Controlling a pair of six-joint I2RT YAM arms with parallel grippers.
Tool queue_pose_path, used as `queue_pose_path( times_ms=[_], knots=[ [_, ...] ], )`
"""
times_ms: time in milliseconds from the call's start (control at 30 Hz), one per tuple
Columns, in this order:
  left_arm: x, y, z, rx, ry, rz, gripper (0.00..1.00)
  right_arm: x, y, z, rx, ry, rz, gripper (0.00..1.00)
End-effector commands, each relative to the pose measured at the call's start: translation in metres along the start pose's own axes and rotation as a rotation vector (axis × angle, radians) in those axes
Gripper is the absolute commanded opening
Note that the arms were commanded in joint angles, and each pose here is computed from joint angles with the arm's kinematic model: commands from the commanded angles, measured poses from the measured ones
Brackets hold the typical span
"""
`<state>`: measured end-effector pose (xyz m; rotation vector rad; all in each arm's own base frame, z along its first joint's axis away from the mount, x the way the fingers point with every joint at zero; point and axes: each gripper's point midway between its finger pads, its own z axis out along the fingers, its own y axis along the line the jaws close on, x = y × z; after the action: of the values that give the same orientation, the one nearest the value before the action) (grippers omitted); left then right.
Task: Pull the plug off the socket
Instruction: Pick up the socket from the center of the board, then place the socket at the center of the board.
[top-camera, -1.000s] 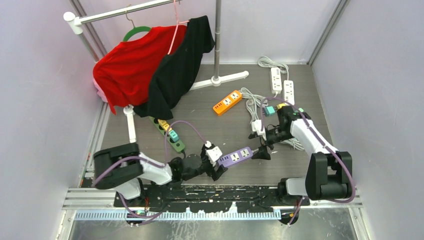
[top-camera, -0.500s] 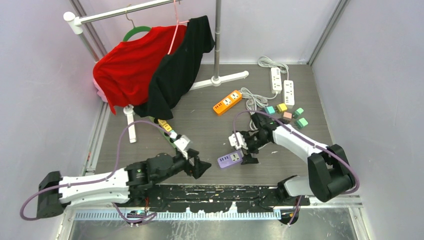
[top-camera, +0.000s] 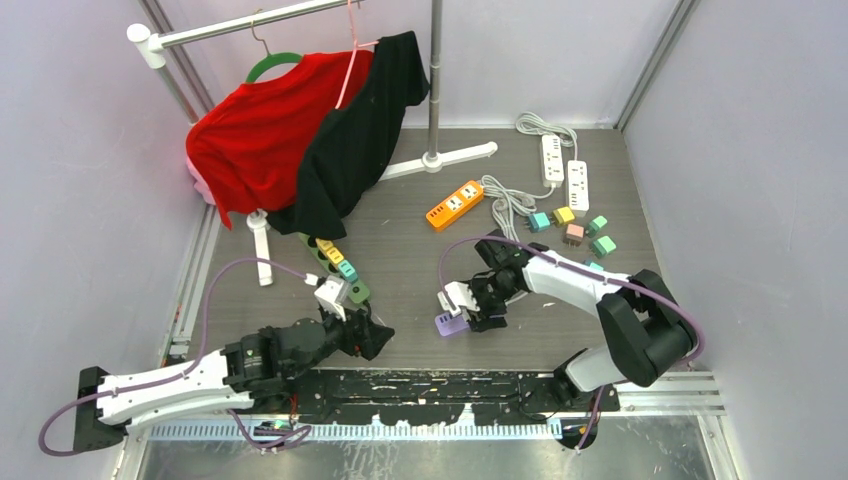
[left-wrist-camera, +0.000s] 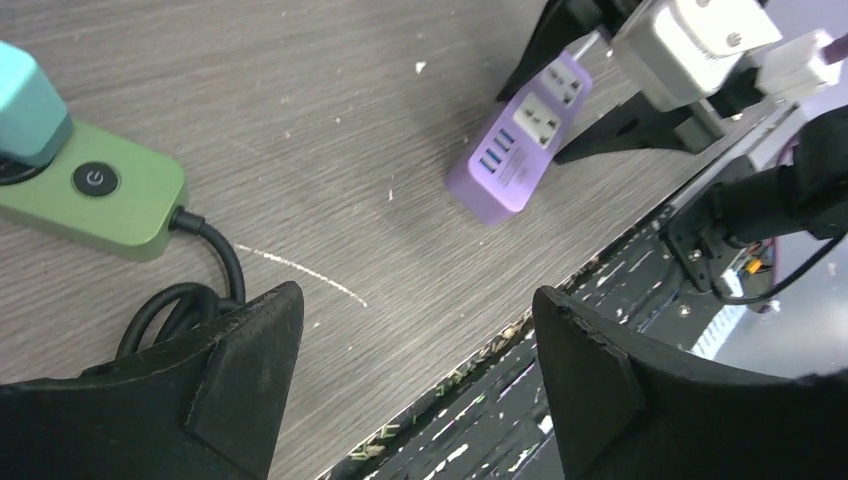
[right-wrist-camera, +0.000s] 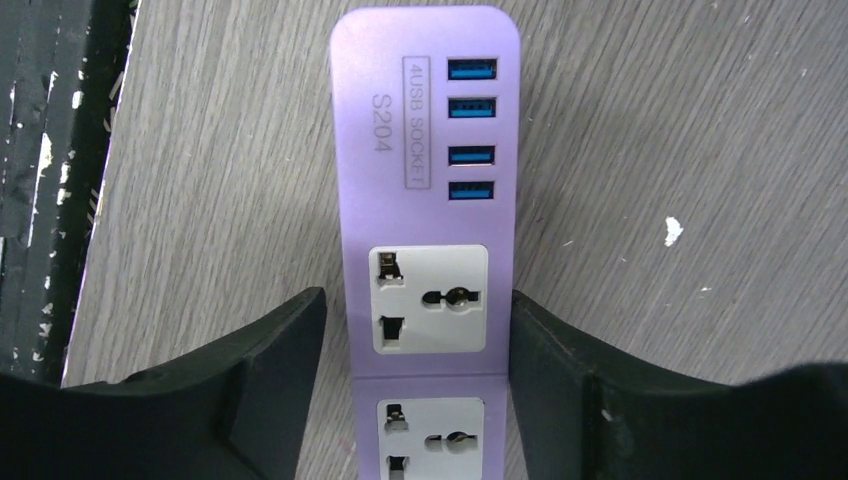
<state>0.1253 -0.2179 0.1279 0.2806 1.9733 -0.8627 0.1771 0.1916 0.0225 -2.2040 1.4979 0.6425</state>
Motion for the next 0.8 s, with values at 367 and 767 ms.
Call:
queue_pose_path(
  times_ms=[367, 767],
  knots=[
    [-0.002, -0.002, 0.005, -0.01, -0.016, -0.038, 0.83, -0.04, -0.054, -0.051, 0.202, -0.117, 0.26, 0.07],
    [0.004, 0.003, 0.002, 0.003, -0.022, -0.051, 0.83, -0.015, -0.155, -0.195, 0.777, -0.399, 0.904, 0.04]
  ],
)
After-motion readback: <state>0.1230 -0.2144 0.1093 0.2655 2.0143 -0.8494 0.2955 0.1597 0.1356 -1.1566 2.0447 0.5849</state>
